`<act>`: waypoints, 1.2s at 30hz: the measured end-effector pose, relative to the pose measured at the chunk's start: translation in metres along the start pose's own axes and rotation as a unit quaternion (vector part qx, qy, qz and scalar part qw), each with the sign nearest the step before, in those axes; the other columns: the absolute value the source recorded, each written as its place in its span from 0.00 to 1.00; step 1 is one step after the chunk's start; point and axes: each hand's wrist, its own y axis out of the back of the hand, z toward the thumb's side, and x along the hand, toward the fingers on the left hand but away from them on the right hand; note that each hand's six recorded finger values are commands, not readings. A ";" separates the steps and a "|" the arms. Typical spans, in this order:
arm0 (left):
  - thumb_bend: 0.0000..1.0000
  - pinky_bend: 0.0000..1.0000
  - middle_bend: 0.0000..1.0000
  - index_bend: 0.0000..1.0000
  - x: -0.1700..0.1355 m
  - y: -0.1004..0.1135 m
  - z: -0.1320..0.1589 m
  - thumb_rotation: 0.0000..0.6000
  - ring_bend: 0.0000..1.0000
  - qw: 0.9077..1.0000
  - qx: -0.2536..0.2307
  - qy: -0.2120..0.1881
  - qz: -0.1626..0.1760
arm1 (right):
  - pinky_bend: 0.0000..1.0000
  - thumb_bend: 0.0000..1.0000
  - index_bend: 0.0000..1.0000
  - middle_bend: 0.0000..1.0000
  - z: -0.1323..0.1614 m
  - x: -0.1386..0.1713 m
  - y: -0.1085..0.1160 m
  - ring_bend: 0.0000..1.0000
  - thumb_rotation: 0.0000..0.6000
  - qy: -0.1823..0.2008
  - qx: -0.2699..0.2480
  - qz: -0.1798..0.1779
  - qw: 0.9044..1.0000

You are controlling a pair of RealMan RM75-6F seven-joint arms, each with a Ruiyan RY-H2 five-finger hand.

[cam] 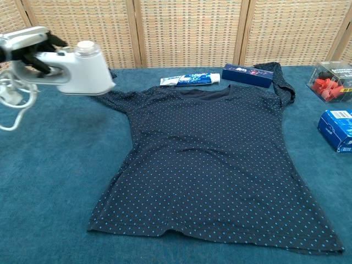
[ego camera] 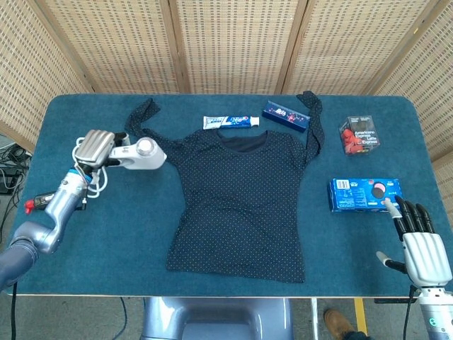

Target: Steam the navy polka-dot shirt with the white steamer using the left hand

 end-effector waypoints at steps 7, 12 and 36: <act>0.66 0.84 0.80 1.00 -0.002 -0.002 -0.050 1.00 0.74 0.996 -0.028 0.090 -0.002 | 0.00 0.00 0.09 0.00 0.005 0.000 -0.003 0.00 1.00 0.007 0.002 0.005 1.000; 0.62 0.84 0.80 1.00 0.001 -0.024 -0.049 1.00 0.74 0.994 -0.035 0.103 -0.025 | 0.00 0.00 0.09 0.00 0.007 -0.001 -0.007 0.00 1.00 0.007 0.004 0.011 1.000; 0.00 0.02 0.00 0.00 0.001 -0.056 -0.022 1.00 0.00 0.995 -0.052 0.055 -0.069 | 0.00 0.00 0.09 0.00 0.005 -0.001 -0.007 0.00 1.00 0.005 0.002 0.014 1.000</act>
